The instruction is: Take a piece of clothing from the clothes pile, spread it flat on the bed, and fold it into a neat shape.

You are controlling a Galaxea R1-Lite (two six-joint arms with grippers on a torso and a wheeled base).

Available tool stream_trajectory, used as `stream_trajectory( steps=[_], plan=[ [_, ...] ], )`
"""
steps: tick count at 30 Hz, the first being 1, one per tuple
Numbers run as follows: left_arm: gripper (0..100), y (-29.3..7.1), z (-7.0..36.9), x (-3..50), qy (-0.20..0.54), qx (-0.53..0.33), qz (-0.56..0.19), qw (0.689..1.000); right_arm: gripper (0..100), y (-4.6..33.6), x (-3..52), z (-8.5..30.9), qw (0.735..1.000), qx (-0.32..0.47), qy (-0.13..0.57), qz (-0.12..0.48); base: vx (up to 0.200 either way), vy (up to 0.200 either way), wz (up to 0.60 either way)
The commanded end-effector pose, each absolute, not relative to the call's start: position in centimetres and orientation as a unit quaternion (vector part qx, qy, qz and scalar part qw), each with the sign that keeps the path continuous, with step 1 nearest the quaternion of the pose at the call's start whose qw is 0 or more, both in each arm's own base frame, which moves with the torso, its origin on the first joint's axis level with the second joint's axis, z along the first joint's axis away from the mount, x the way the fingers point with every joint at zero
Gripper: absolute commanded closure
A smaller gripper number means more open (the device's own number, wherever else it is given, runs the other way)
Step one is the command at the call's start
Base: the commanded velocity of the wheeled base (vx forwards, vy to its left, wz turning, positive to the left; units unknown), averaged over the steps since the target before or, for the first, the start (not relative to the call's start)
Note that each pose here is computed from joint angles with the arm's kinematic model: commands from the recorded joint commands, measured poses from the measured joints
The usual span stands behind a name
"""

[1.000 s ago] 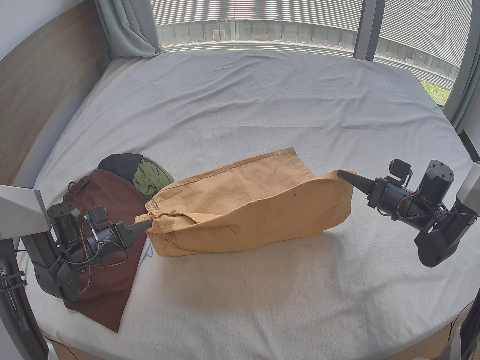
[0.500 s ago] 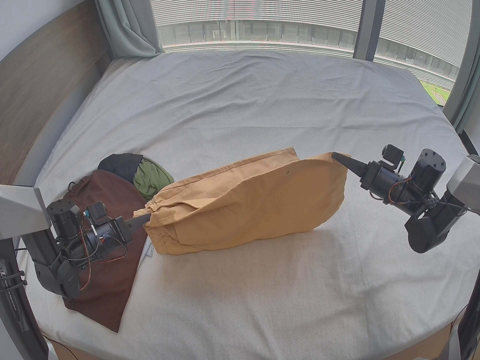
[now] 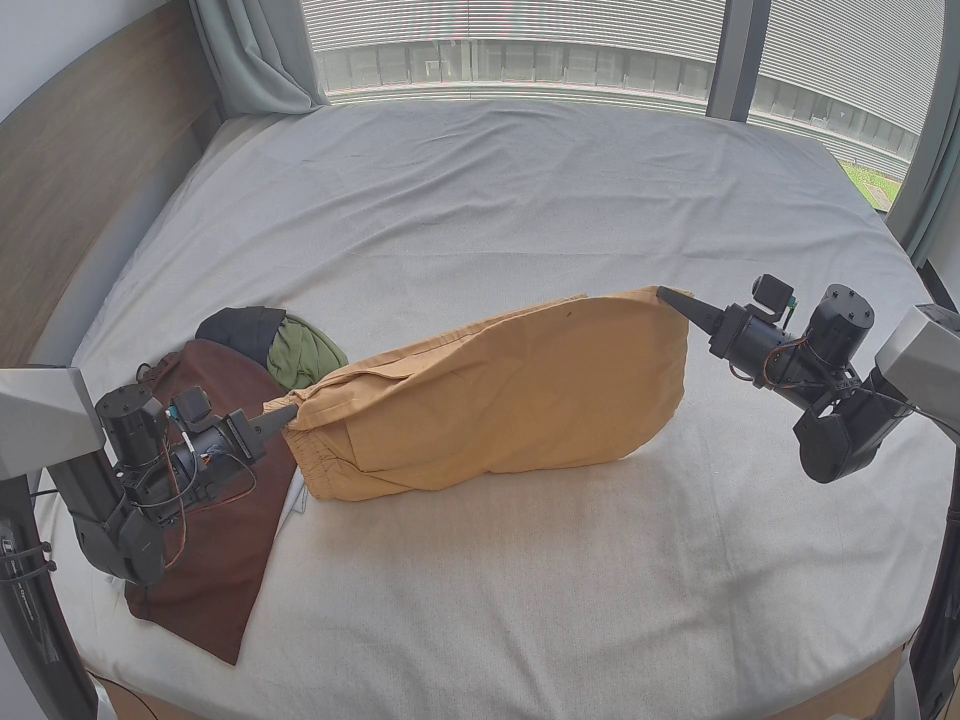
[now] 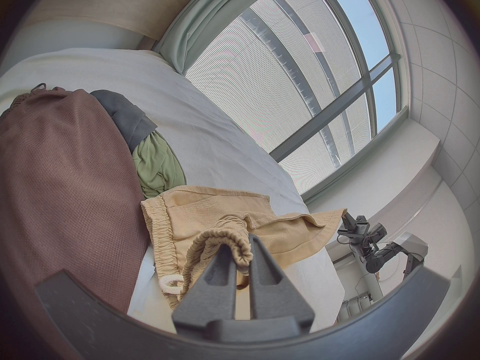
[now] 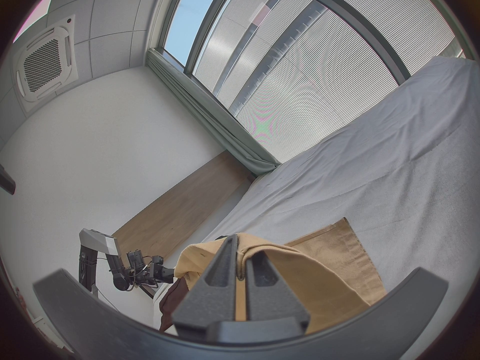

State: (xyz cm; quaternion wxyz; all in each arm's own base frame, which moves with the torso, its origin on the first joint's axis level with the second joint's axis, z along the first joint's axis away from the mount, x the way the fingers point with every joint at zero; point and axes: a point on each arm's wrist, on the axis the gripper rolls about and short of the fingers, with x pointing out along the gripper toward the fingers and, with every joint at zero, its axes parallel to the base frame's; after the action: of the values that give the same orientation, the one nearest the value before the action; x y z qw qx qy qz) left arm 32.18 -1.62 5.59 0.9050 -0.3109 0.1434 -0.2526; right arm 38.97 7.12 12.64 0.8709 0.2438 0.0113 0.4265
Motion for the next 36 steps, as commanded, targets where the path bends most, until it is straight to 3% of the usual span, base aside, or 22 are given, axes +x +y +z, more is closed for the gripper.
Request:
stream_trajectory(
  steps=[1, 36],
  plan=[
    [100, -1.6, 5.7, 32.6, 0.139, -0.318, -0.251, 0.904, 100, 7.3, 40.3, 12.3, 0.871, 0.245, 0.011, 0.426, 0.0, 0.0, 0.0],
    [100, -1.7, 3.5, 34.5, 0.144, -0.322, -0.224, 0.908, 100, 9.0, 46.9, 11.2, 0.868, 0.246, 0.02, 0.43, 0.0, 0.0, 0.0]
  ],
)
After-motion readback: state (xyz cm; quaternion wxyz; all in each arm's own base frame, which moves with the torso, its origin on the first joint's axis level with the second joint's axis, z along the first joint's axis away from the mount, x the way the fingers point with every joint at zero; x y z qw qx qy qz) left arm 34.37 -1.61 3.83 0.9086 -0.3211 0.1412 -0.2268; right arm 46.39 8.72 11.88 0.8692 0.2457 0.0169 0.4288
